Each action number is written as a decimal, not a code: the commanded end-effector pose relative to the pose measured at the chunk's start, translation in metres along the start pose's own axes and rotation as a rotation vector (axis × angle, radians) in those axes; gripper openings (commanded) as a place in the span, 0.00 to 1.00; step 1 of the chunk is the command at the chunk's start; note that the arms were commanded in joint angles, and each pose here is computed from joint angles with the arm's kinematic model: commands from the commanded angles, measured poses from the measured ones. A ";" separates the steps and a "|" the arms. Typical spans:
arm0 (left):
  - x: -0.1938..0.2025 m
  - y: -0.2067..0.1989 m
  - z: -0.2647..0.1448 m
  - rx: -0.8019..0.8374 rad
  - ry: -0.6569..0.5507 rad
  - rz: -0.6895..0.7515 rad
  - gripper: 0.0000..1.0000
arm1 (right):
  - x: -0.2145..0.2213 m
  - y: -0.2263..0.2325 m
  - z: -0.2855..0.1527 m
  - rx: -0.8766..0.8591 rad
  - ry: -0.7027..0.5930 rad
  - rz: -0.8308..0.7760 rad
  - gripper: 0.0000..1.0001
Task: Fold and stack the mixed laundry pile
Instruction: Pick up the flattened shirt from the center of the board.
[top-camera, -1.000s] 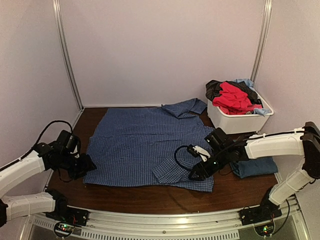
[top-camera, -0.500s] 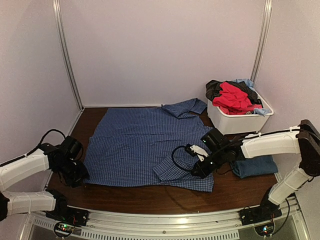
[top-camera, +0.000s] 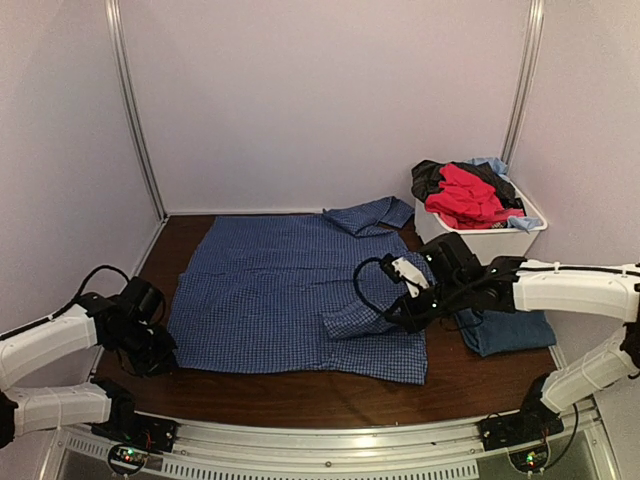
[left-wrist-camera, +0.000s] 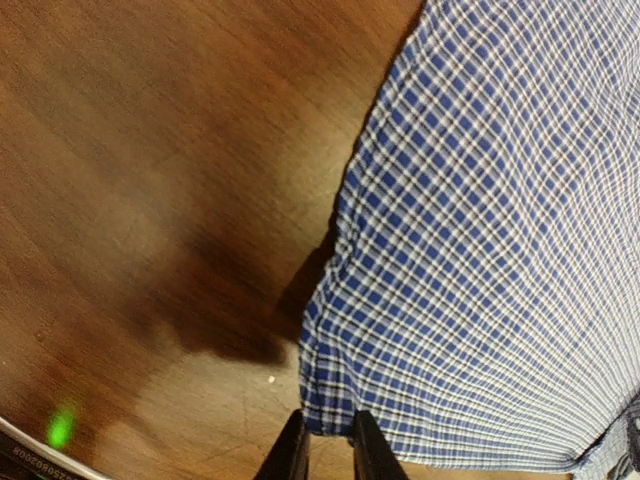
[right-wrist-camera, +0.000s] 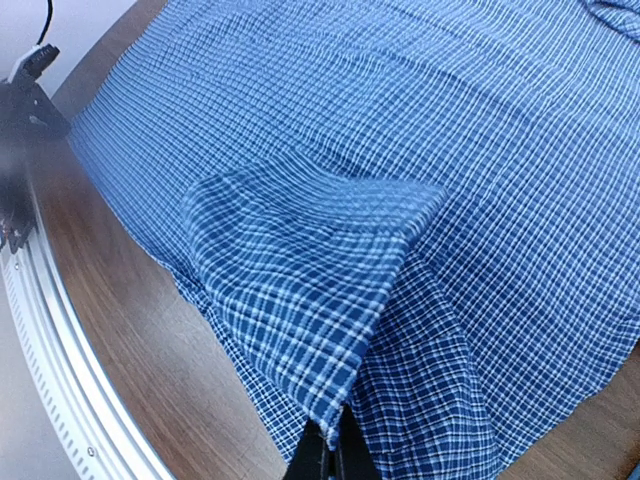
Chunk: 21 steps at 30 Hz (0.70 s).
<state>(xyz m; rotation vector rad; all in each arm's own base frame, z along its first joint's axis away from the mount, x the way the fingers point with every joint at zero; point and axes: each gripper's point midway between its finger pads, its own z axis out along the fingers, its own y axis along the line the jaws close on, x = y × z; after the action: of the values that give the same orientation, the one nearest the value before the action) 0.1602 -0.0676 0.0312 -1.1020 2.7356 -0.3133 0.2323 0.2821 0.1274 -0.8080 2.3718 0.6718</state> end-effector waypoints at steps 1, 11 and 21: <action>-0.007 -0.009 -0.002 0.037 -0.025 -0.037 0.06 | -0.038 0.005 -0.032 0.038 -0.132 -0.017 0.00; -0.039 -0.027 -0.059 0.063 -0.186 -0.028 0.00 | -0.118 0.021 -0.131 0.098 -0.440 -0.124 0.00; -0.077 -0.066 -0.095 0.099 -0.317 0.006 0.00 | -0.179 0.023 -0.162 0.231 -0.577 -0.345 0.00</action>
<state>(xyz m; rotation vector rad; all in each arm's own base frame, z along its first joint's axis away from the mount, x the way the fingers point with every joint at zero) 0.2132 -0.0598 0.1236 -1.0539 2.4935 -0.3193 0.2657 0.2692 0.3501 -0.7239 1.7802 0.5510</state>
